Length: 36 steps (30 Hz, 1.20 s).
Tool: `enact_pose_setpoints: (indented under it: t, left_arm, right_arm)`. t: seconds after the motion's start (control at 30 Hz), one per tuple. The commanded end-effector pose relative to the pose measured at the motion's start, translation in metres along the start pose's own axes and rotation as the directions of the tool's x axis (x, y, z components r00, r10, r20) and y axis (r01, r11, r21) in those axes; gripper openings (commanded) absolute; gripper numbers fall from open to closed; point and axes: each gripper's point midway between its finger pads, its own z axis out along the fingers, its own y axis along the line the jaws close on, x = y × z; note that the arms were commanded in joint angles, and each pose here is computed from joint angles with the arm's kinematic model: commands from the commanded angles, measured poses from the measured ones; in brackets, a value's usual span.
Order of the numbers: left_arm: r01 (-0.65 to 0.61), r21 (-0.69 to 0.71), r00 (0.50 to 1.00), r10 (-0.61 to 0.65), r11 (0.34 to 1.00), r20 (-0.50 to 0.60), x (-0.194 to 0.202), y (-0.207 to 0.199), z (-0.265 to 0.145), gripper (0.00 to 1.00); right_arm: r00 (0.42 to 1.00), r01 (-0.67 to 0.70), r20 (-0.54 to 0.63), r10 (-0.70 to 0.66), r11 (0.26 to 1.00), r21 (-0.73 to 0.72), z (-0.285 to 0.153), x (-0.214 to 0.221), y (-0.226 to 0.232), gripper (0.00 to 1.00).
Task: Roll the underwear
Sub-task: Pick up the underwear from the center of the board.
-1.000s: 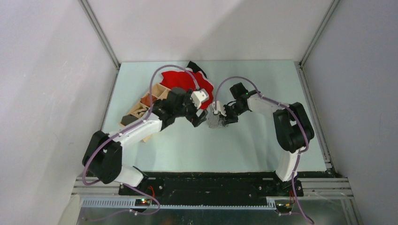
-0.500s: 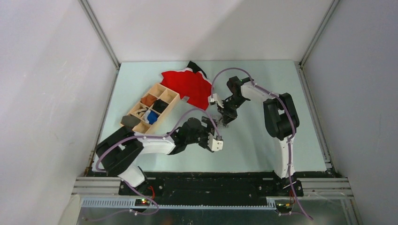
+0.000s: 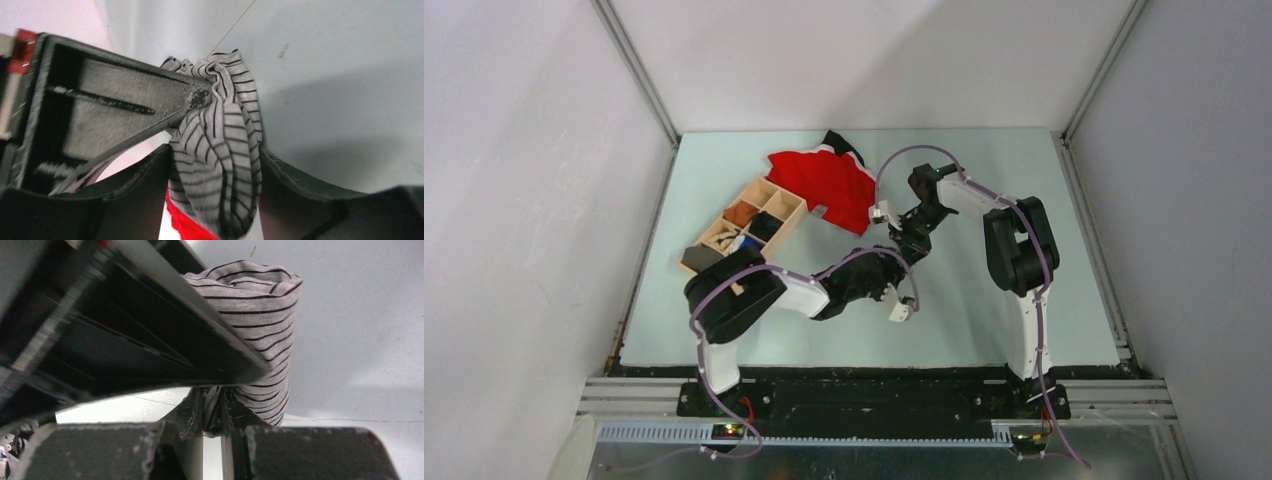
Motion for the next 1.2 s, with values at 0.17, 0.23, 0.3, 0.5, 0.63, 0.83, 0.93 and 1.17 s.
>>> enact_pose_setpoints:
  t: [0.17,0.23,0.3,0.5,0.63,0.83,0.93,1.17]
  left_arm:
    - [-0.045,0.222,0.983,0.083,0.974,-0.164,0.037,-0.015,0.015,0.42]
    - [0.005,0.283,0.981,0.05,0.959,-0.186,0.042,-0.005,0.017,0.34]
    - [0.067,0.352,0.979,0.008,0.933,-0.205,0.049,-0.006,0.011,0.27]
    - [0.455,0.413,0.889,-0.431,0.789,-0.157,0.044,0.046,-0.019,0.09]
    - [0.606,0.523,0.739,-0.668,0.599,-0.091,0.026,0.076,-0.055,0.05]
    - [0.64,0.686,0.541,-0.837,0.345,-0.083,-0.002,0.071,-0.097,0.01]
    - [0.628,0.766,0.376,-0.915,0.139,-0.143,-0.017,0.068,-0.123,0.0]
    - [0.815,0.579,0.183,-0.946,-0.007,-0.267,0.037,0.083,-0.152,0.0]
  right_arm:
    - [0.99,-0.076,-0.116,0.074,0.997,-0.012,0.006,0.034,-0.001,0.13]
    - [0.991,-0.093,-0.096,0.093,0.996,0.004,0.001,0.03,-0.003,0.22]
    - [0.99,-0.137,-0.031,0.138,0.99,0.018,-0.016,0.019,-0.003,0.36]
    - [0.91,-0.287,0.346,0.227,0.949,0.133,-0.149,-0.05,0.004,0.99]
    - [0.78,-0.458,0.574,0.249,0.853,0.252,-0.236,-0.035,0.013,0.99]
    - [0.788,-0.51,0.563,0.247,0.774,0.374,-0.233,0.006,0.029,0.99]
    - [0.777,-0.499,0.599,0.192,0.768,0.401,-0.231,-0.003,0.042,0.99]
    - [0.794,-0.473,0.608,0.028,0.658,0.586,-0.216,-0.021,0.051,0.99]
